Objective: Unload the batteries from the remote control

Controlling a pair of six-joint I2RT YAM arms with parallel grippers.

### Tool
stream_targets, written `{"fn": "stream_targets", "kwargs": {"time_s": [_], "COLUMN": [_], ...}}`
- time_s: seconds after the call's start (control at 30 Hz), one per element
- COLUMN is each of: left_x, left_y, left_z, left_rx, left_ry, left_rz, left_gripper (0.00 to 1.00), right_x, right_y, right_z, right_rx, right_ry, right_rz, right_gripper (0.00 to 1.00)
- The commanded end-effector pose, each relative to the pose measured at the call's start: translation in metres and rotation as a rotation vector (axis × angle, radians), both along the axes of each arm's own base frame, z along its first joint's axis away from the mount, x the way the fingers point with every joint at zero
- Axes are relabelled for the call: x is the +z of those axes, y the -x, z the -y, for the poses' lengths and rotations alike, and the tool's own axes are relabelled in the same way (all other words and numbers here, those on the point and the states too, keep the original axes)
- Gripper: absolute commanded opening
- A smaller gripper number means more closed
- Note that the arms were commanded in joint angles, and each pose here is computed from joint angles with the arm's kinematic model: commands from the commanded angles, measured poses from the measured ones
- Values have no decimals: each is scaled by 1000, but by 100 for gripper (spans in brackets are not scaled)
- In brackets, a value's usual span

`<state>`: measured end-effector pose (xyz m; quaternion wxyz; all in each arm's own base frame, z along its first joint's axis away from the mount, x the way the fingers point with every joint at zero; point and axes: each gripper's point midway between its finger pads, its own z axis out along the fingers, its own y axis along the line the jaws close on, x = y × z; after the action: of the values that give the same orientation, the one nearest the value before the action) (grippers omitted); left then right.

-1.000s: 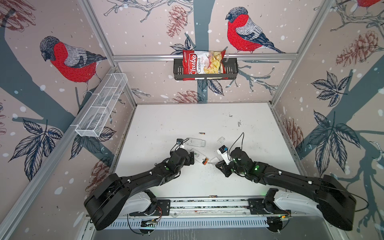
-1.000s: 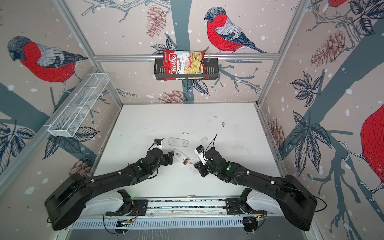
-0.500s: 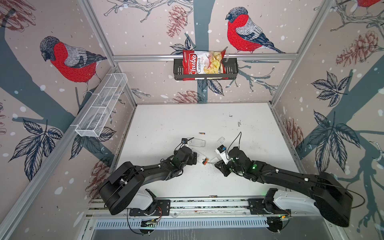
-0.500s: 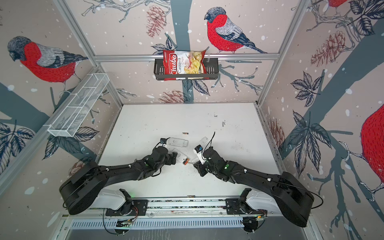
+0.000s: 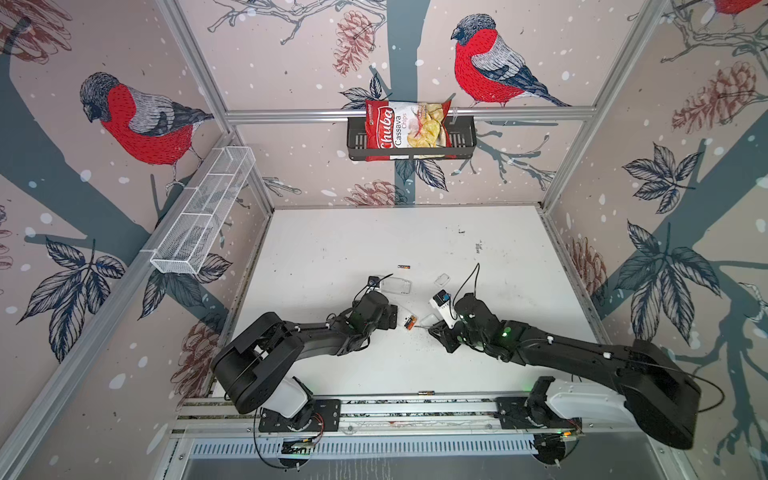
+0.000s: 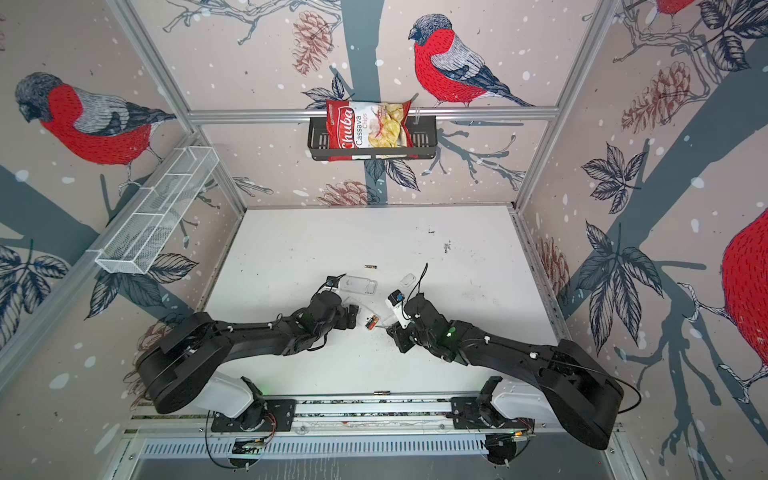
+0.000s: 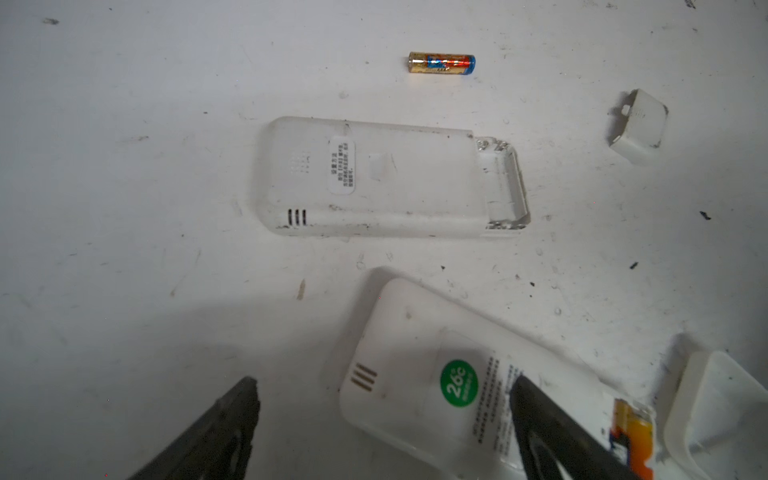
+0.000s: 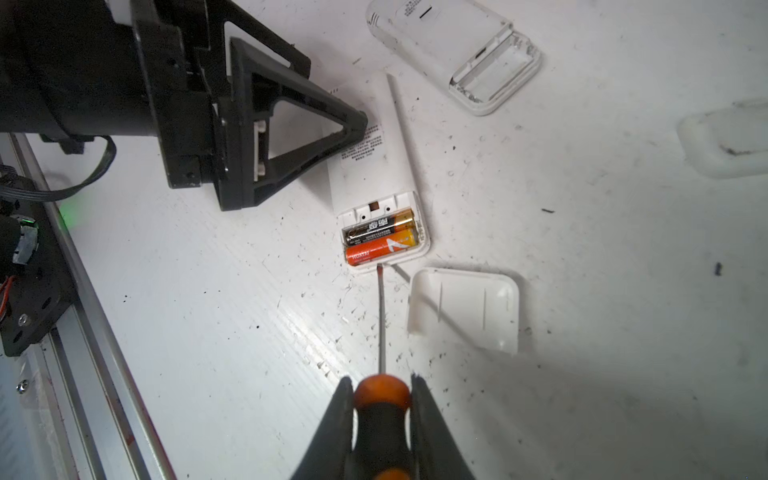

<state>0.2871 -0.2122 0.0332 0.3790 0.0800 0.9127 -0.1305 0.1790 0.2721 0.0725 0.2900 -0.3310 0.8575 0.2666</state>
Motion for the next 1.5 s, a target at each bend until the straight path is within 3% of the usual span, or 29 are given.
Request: {"fn": "stream_targets", "kwargs": {"time_s": [0.0, 1.47], "left_x": [3, -8], "left_y": [-2, 11], "left_z": [8, 18], "left_rx": [-17, -68], "left_ry": [37, 91], "left_rz": [-1, -62], "left_gripper": [94, 89], "right_x": [9, 3], "right_y": [-5, -5], "right_z": [-7, -9], "right_rx": [1, 3], "right_ry": [-35, -55], "right_rz": [27, 26], "right_gripper": [0, 0]}}
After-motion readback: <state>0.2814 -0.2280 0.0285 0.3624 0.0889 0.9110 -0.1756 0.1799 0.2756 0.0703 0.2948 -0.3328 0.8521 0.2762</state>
